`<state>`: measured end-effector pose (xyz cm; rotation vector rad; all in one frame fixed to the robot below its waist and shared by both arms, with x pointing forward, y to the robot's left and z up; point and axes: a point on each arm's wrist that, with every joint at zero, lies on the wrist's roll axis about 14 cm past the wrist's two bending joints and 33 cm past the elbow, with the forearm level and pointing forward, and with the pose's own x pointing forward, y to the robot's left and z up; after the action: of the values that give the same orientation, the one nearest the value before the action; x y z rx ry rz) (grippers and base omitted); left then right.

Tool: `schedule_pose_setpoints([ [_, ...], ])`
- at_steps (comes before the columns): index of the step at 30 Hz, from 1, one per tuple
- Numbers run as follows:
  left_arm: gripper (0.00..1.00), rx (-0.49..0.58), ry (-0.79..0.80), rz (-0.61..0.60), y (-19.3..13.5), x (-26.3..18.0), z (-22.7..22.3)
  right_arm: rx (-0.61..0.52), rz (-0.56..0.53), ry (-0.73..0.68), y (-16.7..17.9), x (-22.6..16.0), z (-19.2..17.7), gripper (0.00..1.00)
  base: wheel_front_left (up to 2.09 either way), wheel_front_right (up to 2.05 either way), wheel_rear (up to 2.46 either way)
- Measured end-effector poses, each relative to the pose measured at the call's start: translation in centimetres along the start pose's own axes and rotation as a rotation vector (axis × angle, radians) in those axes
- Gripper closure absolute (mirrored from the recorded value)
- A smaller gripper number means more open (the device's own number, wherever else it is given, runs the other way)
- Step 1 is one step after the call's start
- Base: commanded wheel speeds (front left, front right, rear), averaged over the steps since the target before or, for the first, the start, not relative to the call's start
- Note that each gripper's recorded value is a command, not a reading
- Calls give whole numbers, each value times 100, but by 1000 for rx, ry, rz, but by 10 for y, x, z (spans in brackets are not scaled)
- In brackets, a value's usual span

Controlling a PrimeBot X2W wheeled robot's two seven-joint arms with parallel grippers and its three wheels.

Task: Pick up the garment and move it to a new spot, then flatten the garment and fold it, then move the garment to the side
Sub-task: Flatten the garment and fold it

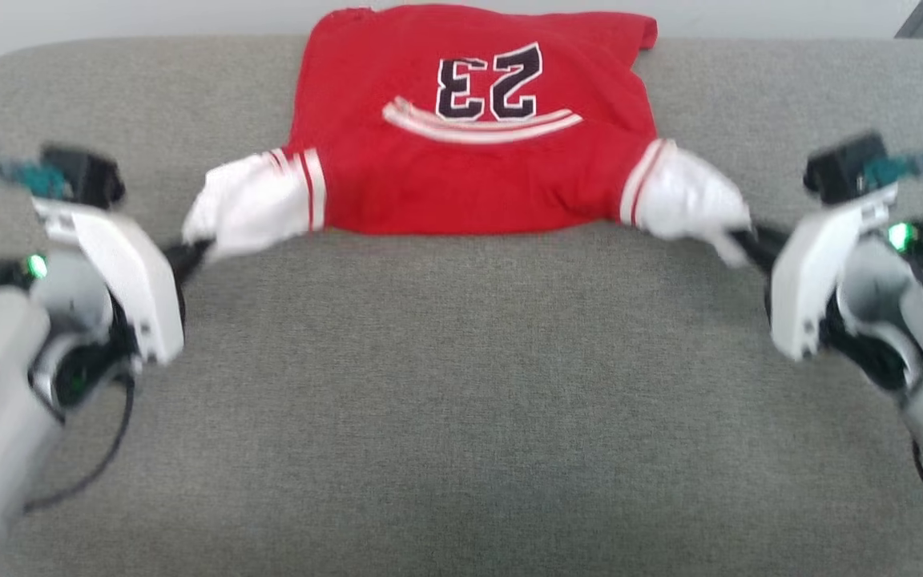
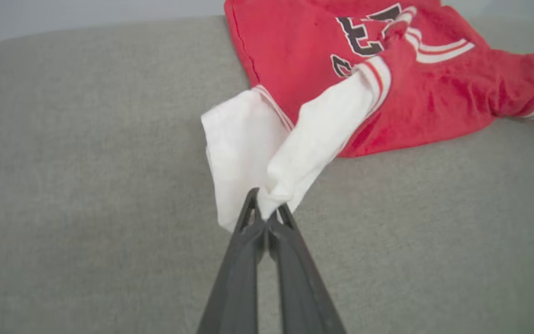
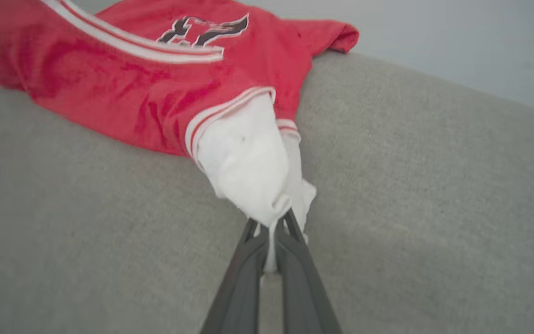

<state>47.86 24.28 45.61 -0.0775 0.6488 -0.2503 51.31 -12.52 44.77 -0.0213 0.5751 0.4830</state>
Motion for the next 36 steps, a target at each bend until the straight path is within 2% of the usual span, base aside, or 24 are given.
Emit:
schedule_pose_setpoints([
  [4, 100, -30, 67, -1, -6, -19, -34, 4, 51, 130, 9, -24, -41, 100, 0, 0, 0],
  [19, 100, -191, 311, 125, -13, -91, -153, 115, 148, 500, 33, -109, -145, 100, 0, 0, 0],
  [25, 100, -242, 387, 158, -17, -109, -180, 154, 148, 560, 39, -126, -164, 100, 0, 0, 0],
  [31, 100, -263, 351, 151, -22, -108, -177, 164, 122, 562, 45, -122, -175, 100, 0, 0, 0],
  [32, 100, -263, 339, 147, -24, -106, -176, 163, 119, 560, 46, -121, -176, 91, 0, 0, 0],
  [33, 100, -260, 330, 143, -25, -104, -174, 163, 112, 556, 46, -119, -176, 52, 0, 0, 0],
  [34, 100, -260, 315, 140, -25, -101, -172, 158, 101, 549, 45, -117, -176, 46, 0, 0, 0],
  [35, 100, -256, 294, 135, -26, -98, -167, 157, 97, 544, 46, -115, -175, 28, 0, 0, 0],
  [36, 100, -256, 275, 129, -27, -95, -163, 160, 94, 541, 46, -114, -175, 0, 0, 0, 0],
])
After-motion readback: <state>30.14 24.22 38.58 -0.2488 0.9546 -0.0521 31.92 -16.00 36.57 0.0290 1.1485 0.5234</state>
